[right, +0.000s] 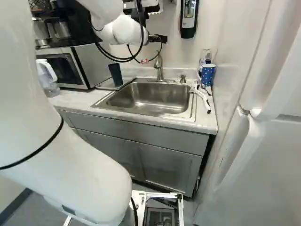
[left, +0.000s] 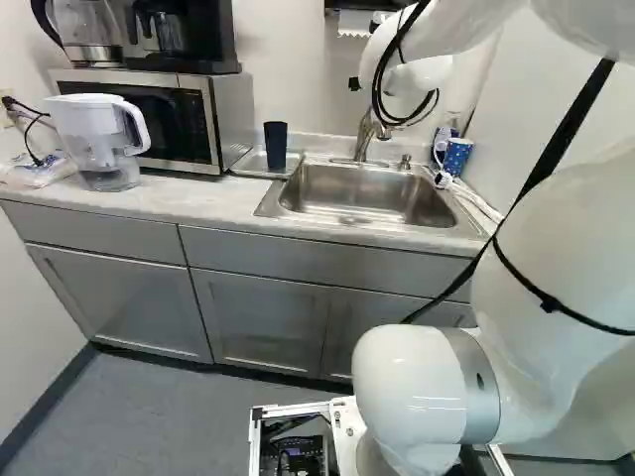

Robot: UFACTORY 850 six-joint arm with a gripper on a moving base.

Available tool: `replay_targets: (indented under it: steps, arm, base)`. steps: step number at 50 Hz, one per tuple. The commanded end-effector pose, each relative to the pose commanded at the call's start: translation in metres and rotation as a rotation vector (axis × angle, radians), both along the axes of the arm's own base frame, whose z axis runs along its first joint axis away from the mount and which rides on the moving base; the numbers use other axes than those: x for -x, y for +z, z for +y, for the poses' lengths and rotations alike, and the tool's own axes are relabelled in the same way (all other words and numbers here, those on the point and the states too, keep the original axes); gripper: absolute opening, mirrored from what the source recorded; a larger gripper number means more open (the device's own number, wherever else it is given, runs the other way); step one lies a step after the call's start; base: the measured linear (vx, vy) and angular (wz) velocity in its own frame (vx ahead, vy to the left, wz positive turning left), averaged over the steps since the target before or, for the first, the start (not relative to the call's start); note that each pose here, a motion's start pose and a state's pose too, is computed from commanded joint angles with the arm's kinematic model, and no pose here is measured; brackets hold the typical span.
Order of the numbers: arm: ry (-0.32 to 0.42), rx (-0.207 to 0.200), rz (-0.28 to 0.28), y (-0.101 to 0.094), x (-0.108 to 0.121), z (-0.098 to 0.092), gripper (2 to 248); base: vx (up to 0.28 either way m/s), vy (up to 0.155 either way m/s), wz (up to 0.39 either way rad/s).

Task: Rinse the cup and place it in the tray

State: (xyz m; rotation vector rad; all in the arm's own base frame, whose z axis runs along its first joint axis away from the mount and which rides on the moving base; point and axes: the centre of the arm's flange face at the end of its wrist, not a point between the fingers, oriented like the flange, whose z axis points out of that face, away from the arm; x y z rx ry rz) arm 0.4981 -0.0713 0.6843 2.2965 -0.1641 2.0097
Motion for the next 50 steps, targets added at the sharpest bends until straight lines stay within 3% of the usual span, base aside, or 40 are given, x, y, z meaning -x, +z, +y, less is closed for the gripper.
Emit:
replay_targets:
  steps: [25, 50]
  arm:
    - [0.06, 0.002, -0.019, 0.002, -0.041, 0.026, 247]
    - [0.077, -0.004, 0.038, -0.004, -0.081, 0.034, 247]
  base:
    - [0.0, 0.0, 0.0]
    - [0.0, 0.0, 0.0]
